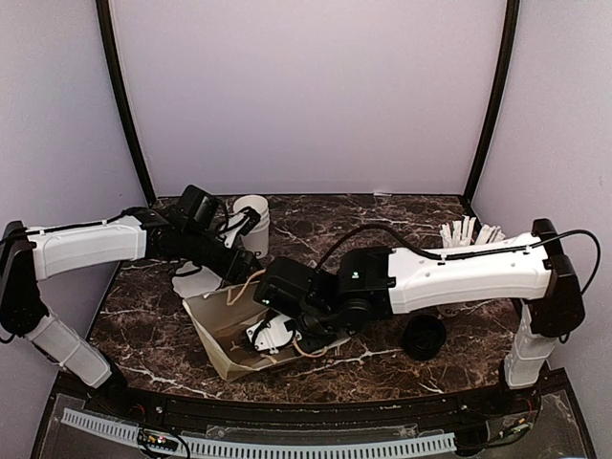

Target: Pack the takeout coffee

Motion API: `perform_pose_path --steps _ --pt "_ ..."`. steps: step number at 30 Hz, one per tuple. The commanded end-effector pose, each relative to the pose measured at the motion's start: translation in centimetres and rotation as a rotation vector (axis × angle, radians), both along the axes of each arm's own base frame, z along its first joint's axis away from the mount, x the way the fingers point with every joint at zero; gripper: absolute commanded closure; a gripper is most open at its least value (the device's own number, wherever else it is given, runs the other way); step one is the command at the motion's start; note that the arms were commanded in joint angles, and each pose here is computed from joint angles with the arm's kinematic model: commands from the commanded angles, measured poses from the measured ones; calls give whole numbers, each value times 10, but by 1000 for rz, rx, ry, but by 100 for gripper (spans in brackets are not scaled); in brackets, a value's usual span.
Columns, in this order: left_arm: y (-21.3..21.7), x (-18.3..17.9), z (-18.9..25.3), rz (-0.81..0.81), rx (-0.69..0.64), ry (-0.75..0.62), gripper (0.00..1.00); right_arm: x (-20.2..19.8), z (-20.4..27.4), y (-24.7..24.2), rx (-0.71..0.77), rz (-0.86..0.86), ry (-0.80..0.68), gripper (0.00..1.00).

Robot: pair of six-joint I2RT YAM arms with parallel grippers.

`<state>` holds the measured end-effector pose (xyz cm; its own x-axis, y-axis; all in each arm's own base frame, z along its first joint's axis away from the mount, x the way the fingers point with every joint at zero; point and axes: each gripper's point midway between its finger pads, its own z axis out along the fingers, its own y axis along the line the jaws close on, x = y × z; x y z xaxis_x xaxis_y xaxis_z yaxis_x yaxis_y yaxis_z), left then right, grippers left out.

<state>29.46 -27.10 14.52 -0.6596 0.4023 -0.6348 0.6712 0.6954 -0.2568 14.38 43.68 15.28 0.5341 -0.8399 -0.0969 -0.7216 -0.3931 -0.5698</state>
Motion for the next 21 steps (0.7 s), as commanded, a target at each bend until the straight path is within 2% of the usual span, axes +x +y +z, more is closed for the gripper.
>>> perform_pose_path --steps 1,13,21 --pt "22 -1 10 41 60 -52 20 -8 -25 -13 -108 -14 148 49" --pt "97 17 35 260 164 -131 15 0 -31 -15 -228 -11 369 50" --pt "112 11 47 296 169 -151 15 -8 -23 -16 -285 20 477 51"
